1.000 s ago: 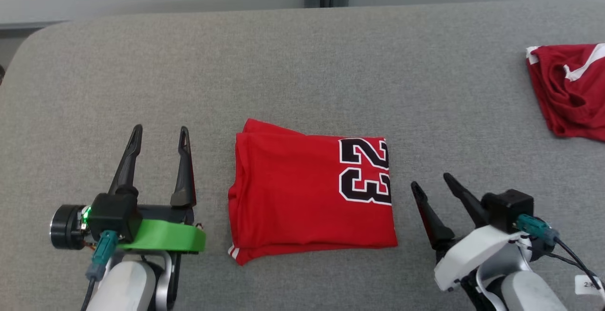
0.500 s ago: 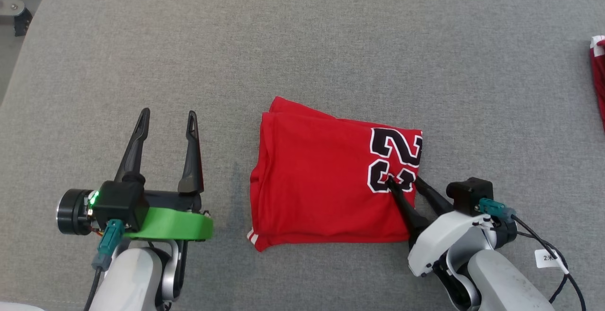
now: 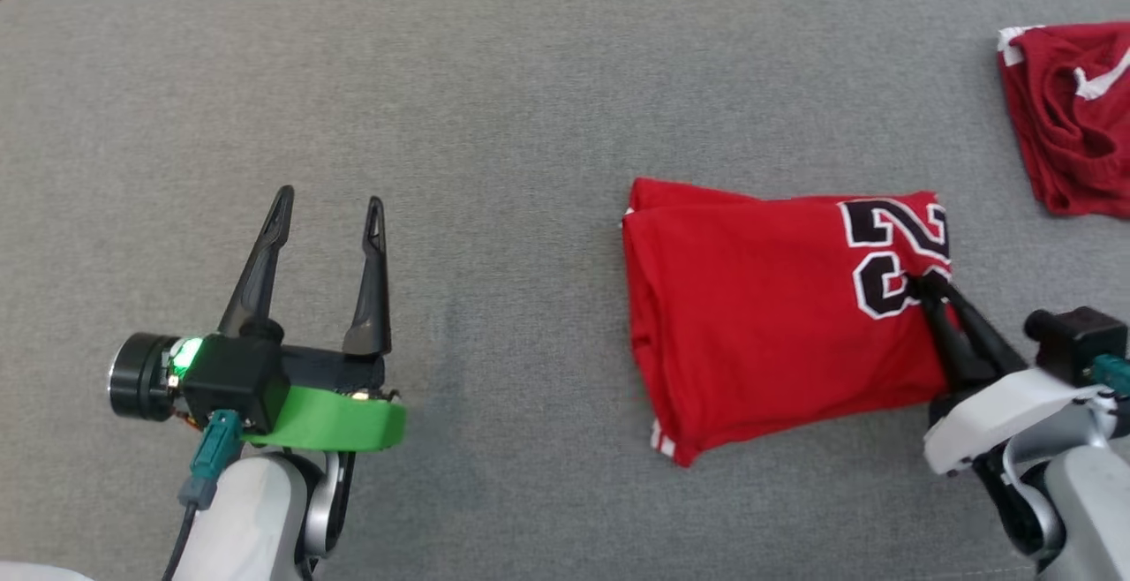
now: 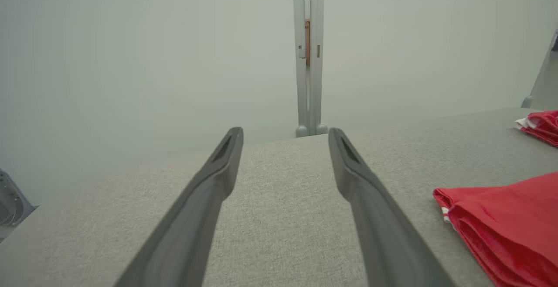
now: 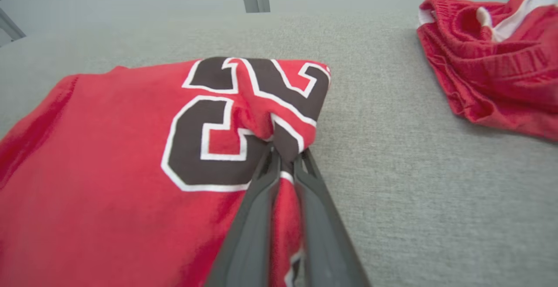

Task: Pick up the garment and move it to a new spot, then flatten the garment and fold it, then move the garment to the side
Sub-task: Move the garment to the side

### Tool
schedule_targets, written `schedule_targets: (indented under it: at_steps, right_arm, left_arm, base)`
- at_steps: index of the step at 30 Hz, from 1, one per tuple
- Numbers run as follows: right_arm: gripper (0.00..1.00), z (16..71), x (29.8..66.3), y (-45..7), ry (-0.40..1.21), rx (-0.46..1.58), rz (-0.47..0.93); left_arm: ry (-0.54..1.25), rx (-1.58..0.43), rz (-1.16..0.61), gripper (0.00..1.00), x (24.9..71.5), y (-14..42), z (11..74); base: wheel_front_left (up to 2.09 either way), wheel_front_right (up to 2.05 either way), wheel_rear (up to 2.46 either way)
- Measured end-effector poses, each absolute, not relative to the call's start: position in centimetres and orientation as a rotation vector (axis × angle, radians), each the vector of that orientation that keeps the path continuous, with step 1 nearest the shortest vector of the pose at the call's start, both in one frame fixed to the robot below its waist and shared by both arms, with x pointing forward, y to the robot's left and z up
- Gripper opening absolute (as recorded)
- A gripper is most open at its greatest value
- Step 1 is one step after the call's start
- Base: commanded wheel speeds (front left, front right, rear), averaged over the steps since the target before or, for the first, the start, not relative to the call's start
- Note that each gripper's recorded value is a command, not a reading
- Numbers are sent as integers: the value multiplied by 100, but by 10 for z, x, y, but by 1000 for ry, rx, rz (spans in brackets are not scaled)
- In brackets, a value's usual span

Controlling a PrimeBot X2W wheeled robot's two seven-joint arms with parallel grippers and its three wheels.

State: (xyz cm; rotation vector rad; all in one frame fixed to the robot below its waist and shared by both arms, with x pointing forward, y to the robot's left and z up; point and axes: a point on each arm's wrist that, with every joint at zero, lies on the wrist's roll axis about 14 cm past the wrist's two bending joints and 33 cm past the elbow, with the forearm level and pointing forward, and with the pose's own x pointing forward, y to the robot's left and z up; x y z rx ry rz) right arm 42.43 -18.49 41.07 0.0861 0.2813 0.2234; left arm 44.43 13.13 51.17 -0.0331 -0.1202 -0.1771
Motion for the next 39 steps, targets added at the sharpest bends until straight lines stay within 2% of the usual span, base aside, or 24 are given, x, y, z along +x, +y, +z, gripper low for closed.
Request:
schedule_targets:
  at_steps: [4,14,20,26,27,28,29,34,39]
  right_arm:
    - [0,426,439,-222,240,51,135]
    - [0,467,513,-322,124,-71,-64]
    - [0,477,525,-402,99,-130,-258]
    - [0,452,525,-439,154,-126,-363]
    - [16,445,524,-442,170,-119,-376]
    - [55,440,522,-445,179,-119,-386]
    - [100,438,521,-447,178,-126,-392]
    - [100,438,510,-447,163,-135,-404]
    - [100,451,491,-420,103,-129,-362]
  left_arm:
    - [-155,-48,-279,100,459,99,517]
    - [-176,-67,-527,100,486,28,502]
    - [-166,-79,-622,100,495,0,485]
    - [-134,-95,-646,100,502,-8,464]
    - [-126,-95,-647,100,503,-8,460]
    - [-118,-96,-648,100,503,-8,456]
    - [-110,-96,-645,100,504,-8,453]
    - [-93,-96,-619,100,508,-4,447]
    - [-60,-106,-558,100,501,7,444]
  base:
    - [0,0,0]
    - [0,0,0]
    - [0,0,0]
    - [0,0,0]
    - [0,0,0]
    - [0,0,0]
    - [0,0,0]
    - [0,0,0]
    - [0,0,0]
